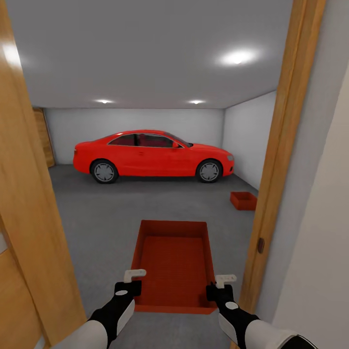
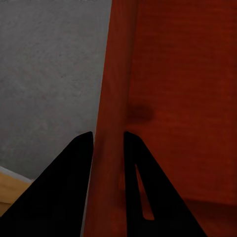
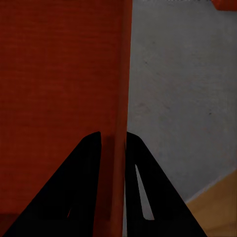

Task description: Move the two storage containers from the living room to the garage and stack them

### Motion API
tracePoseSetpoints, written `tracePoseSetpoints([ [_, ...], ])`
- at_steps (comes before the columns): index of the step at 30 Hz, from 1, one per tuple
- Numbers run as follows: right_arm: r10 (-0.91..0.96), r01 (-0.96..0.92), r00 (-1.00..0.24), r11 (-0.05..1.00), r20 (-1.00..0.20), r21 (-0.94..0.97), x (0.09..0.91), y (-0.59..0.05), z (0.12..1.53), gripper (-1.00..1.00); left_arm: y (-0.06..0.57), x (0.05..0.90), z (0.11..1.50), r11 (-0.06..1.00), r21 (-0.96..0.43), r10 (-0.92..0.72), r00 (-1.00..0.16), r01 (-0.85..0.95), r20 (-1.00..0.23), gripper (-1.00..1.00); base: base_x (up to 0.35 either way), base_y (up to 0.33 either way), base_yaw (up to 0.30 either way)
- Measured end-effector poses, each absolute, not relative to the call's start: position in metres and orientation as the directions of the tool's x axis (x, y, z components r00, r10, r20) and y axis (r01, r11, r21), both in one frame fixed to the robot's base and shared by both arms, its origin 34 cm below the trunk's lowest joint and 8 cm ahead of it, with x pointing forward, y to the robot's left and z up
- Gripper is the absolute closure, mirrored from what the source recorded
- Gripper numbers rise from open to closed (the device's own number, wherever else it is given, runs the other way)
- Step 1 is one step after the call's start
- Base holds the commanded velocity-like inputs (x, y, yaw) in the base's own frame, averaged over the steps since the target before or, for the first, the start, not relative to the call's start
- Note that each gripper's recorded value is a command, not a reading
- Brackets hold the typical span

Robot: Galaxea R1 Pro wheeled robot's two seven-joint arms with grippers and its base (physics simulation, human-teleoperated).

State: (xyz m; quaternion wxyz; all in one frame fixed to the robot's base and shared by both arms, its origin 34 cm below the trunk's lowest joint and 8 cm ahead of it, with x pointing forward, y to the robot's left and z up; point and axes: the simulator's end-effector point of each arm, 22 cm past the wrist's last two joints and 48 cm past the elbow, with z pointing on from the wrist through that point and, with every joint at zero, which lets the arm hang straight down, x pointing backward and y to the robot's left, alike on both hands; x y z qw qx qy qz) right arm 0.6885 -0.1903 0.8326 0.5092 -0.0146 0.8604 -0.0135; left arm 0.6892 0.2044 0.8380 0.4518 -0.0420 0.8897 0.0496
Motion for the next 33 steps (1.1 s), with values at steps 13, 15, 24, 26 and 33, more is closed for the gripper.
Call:
tracePoseSetpoints([
  [13,-0.039,-0.012,-0.481,0.999,-0.876,-0.038,0.6885,-0.1902,0.8325,1.00,0.2045,0.6892,0.8379,0.991,0.051,-0.030,-0.588,-0.120,-0.808,1.00,0.005,0.000,0.080],
  [15,-0.039,-0.012,-0.481,0.999,-0.876,-0.038,0.6885,-0.1902,0.8325,1.00,0.2045,0.6892,0.8379,0.991,0.051,-0.030,-0.588,-0.120,-0.808,1.00,0.000,0.000,0.187],
  [24,-0.039,-0.011,-0.481,0.999,-0.876,-0.038,0.6885,-0.1903,0.8326,1.00,0.2044,0.6892,0.8380,0.992,0.050,-0.030,-0.588,-0.120,-0.808,1.00,0.025,0.000,0.023],
  [26,-0.039,-0.011,-0.481,0.999,-0.876,-0.038,0.6884,-0.1903,0.8328,1.00,0.2044,0.6891,0.8382,0.992,0.050,-0.030,-0.588,-0.119,-0.808,1.00,0.216,0.000,0.001],
  [33,-0.039,-0.012,-0.481,0.999,-0.876,-0.038,0.6882,-0.1903,0.8329,1.00,0.2044,0.6888,0.8382,0.992,0.050,-0.030,-0.588,-0.119,-0.808,1.00,0.305,0.000,0.000],
])
